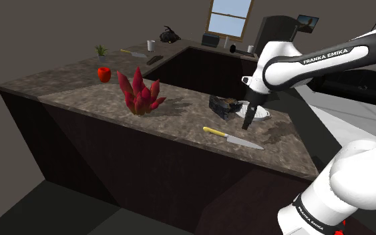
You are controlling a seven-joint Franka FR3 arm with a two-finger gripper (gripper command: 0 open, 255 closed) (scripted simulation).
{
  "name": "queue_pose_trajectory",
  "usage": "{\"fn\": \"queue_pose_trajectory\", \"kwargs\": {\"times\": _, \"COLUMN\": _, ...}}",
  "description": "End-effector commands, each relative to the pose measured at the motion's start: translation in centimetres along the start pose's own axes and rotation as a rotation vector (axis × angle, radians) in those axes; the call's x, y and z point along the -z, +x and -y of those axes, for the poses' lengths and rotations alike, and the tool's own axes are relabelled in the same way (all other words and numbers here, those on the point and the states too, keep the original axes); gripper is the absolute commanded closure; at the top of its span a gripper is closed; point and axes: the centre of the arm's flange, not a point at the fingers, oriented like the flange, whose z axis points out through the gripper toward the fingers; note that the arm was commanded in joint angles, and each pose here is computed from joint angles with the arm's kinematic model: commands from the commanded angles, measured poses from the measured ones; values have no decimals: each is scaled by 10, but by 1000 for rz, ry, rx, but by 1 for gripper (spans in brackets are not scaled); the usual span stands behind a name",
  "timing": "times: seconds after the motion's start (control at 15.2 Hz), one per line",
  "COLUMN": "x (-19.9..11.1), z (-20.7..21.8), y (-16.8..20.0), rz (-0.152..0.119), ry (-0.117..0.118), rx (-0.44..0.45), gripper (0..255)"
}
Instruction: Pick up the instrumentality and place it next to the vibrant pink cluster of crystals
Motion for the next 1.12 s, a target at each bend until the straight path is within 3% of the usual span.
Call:
{"fn": "queue_pose_trajectory", "kwargs": {"times": 0.0, "x": -24, "z": -12, "y": 5, "rz": -6, "ry": -5, "rx": 42, "gripper": 0}}
{"fn": "queue_pose_trajectory", "kwargs": {"times": 0.46, "x": -102, "z": -45, "y": 27, "rz": -20, "ry": -15, "rx": 173, "gripper": 0}}
{"fn": "queue_pose_trajectory", "kwargs": {"times": 1.06, "x": -142, "z": -46, "y": 28, "rz": -20, "ry": -15, "rx": 173, "gripper": 0}}
